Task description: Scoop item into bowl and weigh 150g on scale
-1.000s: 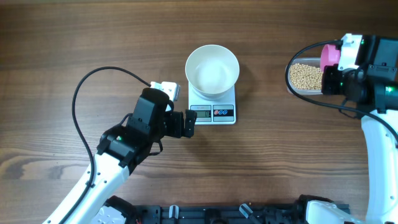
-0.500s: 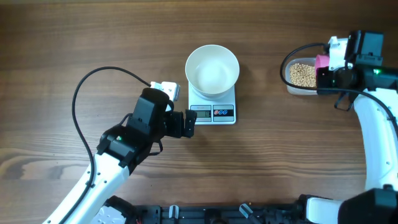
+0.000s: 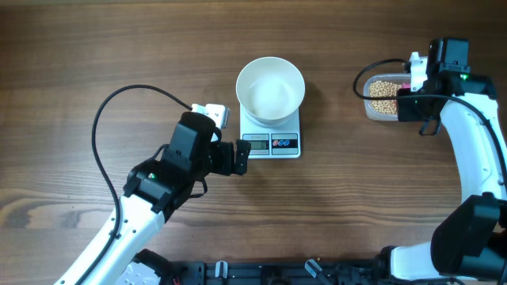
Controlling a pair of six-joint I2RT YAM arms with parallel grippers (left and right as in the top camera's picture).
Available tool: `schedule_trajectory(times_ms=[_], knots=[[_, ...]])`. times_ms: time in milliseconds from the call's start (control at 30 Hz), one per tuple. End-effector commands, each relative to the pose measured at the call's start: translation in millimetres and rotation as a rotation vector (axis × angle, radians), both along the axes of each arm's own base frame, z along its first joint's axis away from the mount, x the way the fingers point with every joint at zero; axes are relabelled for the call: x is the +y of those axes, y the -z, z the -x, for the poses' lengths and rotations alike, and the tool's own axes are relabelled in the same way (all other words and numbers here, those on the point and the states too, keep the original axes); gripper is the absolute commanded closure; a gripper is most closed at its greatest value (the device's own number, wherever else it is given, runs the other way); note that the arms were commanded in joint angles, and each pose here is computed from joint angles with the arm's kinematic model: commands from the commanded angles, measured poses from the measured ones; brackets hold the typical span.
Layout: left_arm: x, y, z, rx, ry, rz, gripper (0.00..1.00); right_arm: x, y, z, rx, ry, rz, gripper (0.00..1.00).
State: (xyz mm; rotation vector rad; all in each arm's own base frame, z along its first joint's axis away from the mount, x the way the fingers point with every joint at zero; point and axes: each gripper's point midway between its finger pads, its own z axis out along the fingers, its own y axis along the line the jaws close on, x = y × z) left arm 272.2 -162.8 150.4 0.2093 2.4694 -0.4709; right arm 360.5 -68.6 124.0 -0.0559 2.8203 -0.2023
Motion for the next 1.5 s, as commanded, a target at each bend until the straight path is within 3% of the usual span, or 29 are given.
schedule_trajectory(times_ms=[0,467,633,900,1467], knots=[[2,-1,-3,-0.014,0.006,-0.018,0.00,17,4,-4,0.001,-0.040,-0.104,0.96],[2,-1,-3,-0.014,0.006,-0.018,0.00,16,21,-3,0.045,-0.020,-0.165,0.96],[2,-1,-3,-0.014,0.006,-0.018,0.00,17,25,-2,0.044,-0.008,-0.254,0.96],[2,-1,-3,-0.014,0.006,-0.018,0.00,23,8,-6,-0.055,-0.004,-0.552,0.96],[2,-1,-3,-0.014,0.006,-0.018,0.00,20,21,-2,-0.013,0.043,-0.626,0.96]])
